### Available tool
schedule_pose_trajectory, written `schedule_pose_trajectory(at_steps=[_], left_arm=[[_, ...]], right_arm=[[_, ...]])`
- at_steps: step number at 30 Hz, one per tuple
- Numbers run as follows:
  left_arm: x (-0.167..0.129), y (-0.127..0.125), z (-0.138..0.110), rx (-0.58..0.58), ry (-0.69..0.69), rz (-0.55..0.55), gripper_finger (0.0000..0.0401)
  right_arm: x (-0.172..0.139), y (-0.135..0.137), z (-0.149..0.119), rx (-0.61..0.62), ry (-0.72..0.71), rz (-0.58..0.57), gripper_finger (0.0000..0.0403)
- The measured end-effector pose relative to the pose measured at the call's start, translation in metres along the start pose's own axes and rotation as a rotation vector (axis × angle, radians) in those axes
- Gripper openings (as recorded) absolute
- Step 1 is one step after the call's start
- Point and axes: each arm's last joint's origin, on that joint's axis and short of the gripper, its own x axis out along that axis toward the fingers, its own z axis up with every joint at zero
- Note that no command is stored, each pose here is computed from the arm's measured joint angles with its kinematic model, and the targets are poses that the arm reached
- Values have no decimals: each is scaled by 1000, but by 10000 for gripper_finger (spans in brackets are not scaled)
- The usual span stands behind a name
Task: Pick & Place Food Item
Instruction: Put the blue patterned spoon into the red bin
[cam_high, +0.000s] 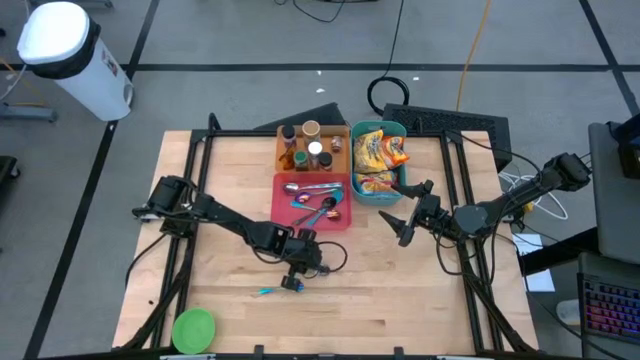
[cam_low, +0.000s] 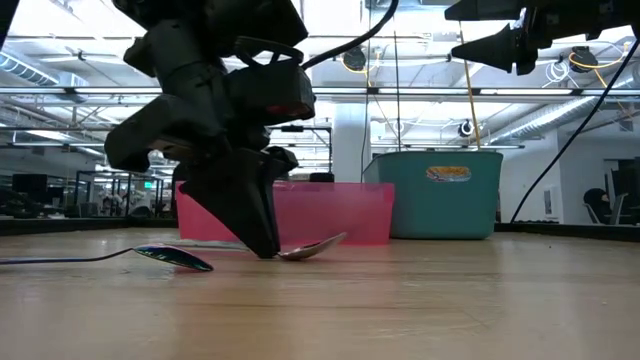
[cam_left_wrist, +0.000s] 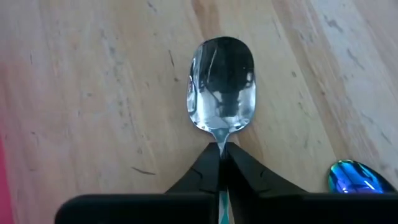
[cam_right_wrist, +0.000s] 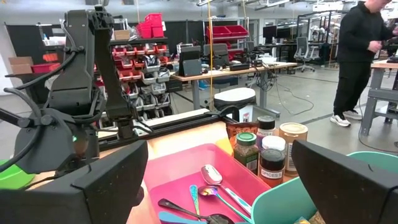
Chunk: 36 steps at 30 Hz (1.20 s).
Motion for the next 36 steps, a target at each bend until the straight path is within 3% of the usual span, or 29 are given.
schedule_pose_trajectory(at_steps=[6,10,18,24,29,36], left_arm=[[-1,1,1,-3,-9,17,21],[-18,1,5,-38,-43,53,8],[-97,-1,27,24,-254,200,6],[-144,19,31,55,-361,405,12],[-148,56,25,-10,-338,469,7],[-114,105,9,-109,-252,374,10]], right_arm=[[0,0,0,0,0,0,391],[0,0,0,0,0,0,391],[0,0,0,1,0,0,391],[0,0,0,2,-1,0,391],[0,0,0,1,0,0,391],[0,0,0,1,0,0,391]])
